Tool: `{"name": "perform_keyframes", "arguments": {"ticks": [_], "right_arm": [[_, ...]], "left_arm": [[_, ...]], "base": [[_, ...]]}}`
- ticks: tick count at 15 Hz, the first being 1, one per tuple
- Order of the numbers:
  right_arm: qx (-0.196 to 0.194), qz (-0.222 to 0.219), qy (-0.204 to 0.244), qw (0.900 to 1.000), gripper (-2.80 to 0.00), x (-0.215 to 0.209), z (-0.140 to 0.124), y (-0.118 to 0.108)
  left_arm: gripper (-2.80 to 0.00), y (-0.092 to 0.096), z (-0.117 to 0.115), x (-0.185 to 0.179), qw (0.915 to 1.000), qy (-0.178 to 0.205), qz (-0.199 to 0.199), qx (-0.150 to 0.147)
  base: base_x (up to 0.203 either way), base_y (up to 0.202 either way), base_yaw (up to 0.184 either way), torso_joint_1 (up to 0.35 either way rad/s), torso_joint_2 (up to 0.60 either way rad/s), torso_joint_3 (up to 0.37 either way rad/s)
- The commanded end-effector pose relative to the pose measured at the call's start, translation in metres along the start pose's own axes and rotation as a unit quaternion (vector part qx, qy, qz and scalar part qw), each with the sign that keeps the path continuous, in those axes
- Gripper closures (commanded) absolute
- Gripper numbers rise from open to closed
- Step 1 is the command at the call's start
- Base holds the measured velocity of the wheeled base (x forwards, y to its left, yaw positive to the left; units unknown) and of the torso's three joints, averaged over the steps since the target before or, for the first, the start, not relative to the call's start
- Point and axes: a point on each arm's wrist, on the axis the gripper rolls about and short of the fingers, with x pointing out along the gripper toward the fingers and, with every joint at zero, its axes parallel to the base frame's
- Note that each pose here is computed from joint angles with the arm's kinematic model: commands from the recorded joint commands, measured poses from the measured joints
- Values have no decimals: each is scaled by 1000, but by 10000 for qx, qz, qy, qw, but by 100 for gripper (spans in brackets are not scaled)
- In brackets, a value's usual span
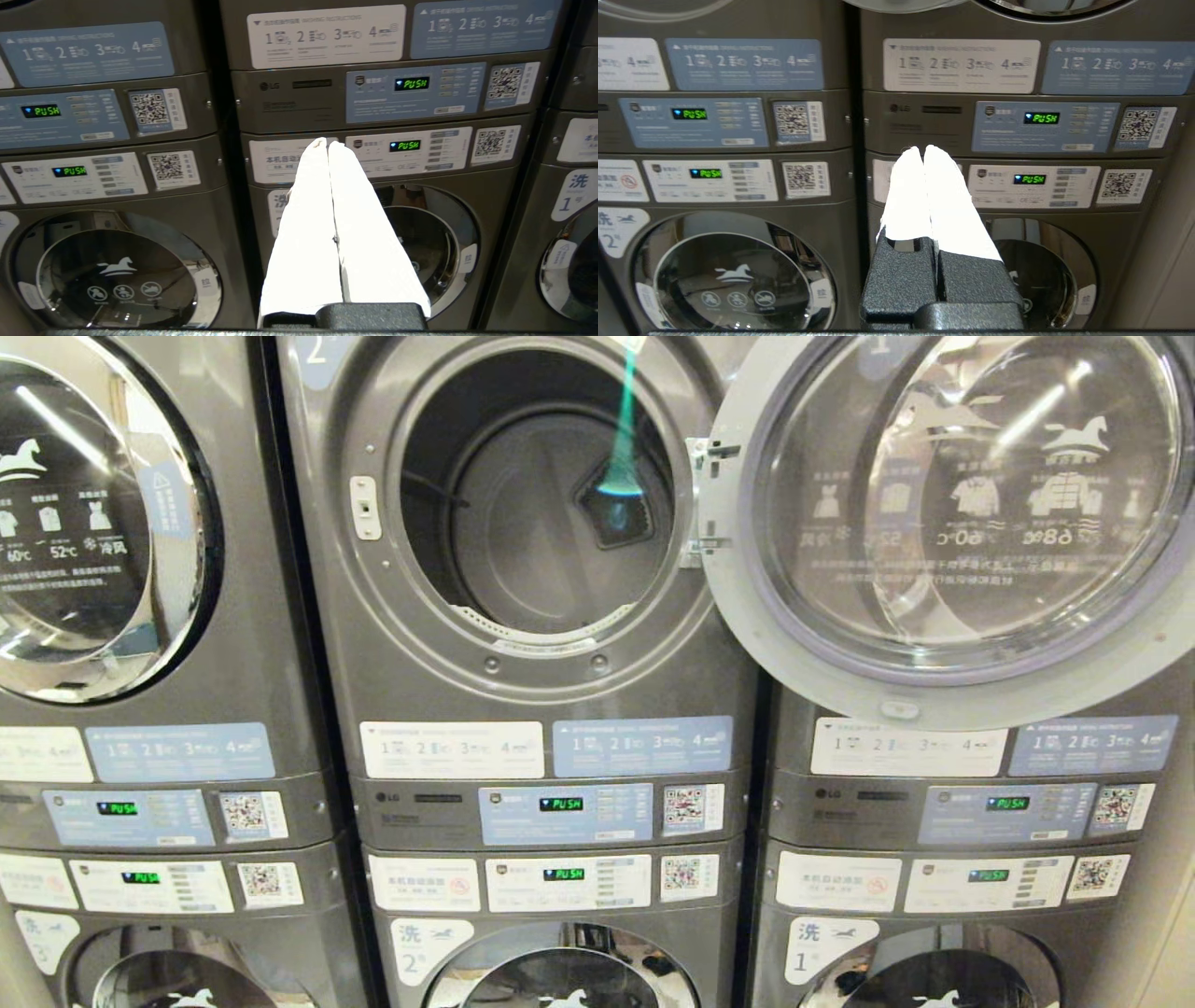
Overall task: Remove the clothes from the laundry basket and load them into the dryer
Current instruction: Open the dryer, then take the clothes out of the basket
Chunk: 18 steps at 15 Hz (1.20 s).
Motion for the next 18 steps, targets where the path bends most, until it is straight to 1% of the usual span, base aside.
{"name": "perform_keyframes", "arguments": {"ticks": [1, 3, 4, 7, 12, 18], "right_arm": [[-1, 3, -1, 10000, 0, 0, 0, 0], [-1, 3, -8, 10000, 0, 0, 0, 0], [-1, 3, -1, 10000, 0, 0, 0, 0], [-1, 3, -6, 10000, 0, 0, 0, 0], [-1, 3, -1, 10000, 0, 0, 0, 0], [7, 3, -1, 10000, 0, 0, 0, 0]], "left_arm": [[0, 0, 0, 0, 10000, -11, 14, -39], [0, 0, 0, 0, 9998, -7, 94, -178], [0, 0, 0, 0, 9998, 1, 92, -202], [0, 0, 0, 0, 9998, 1, 94, -189], [0, 0, 0, 0, 10000, -1, 49, -49], [0, 0, -1, 0, 10000, 7, 55, -56]], "base": [[0, -199, 0, 12, 3, 2], [0, -192, 1, 4, 3, 2], [0, -196, 3, 15, -2, -1], [0, -195, 2, 3, 1, 1], [0, -193, 1, 2, 5, 3], [0, -194, 1, 2, 2, 0]]}}
